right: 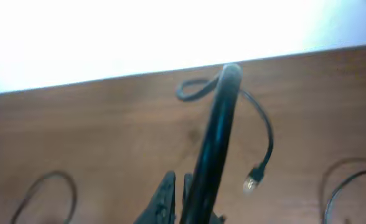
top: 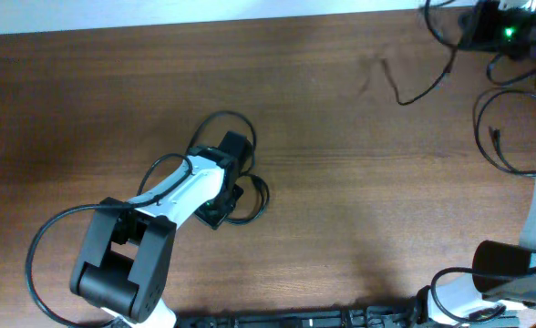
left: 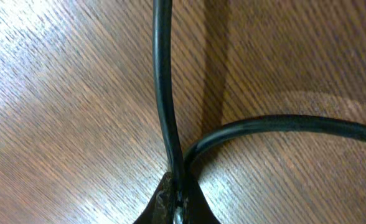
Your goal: Untangle cables
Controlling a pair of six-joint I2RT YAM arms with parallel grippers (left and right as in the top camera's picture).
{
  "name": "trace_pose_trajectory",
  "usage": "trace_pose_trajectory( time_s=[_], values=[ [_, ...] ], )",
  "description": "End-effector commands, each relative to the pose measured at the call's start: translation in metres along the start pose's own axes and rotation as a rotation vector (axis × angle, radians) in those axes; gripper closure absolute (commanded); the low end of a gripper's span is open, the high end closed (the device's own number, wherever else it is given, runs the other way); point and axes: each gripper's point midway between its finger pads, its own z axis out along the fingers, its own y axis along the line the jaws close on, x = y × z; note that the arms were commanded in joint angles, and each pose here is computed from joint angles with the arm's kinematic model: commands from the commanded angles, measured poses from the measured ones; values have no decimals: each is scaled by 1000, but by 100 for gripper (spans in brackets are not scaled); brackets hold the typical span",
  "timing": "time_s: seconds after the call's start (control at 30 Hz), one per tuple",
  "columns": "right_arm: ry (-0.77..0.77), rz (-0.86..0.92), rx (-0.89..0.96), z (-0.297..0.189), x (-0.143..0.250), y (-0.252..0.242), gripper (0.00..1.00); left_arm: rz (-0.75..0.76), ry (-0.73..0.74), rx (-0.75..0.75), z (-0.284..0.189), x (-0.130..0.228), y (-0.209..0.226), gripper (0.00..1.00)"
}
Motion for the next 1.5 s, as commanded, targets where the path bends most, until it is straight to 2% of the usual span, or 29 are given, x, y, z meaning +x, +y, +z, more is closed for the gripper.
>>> trace_pose_trajectory(
  time_s=[0.0,0.13,0.33,0.4,0.57,0.73,0.8,1.03,1.2,1.23,1.3,1.33,1.37,1.47],
  values=[
    [-28,-17,101,15,-11,-24,96,-7,-90,-26,11,-19,6,100],
    [83,16,103,78,14,-46,96,-10,-101,-8,11,-21,1,100],
    [344,92,104,169,95,-79,96,-10,-101,-8,11,-21,1,100],
    [401,109,105,181,113,-83,96,-10,-101,-8,11,-21,1,100],
    [463,125,113,178,129,-84,95,-10,-101,-8,11,-21,1,100],
    [444,97,209,179,125,-102,92,9,-102,-7,11,-17,0,100],
    [418,88,224,182,119,-106,95,27,-105,-4,10,-12,-2,100],
    [222,43,224,205,80,-113,96,76,-131,7,8,-2,-8,100],
    [263,53,224,225,100,-120,96,78,-131,7,8,-1,-8,100],
    [286,58,224,226,106,-121,93,78,-131,7,8,-1,-8,100],
    [333,69,223,217,115,-118,30,78,-131,7,8,-1,-8,100],
    [343,72,224,210,115,-116,16,79,-130,7,8,-1,-8,100],
    [347,73,224,203,113,-113,5,79,-129,7,8,-1,-8,100],
    [350,139,230,158,100,-96,1,79,-127,8,8,-1,-8,100]
  ],
)
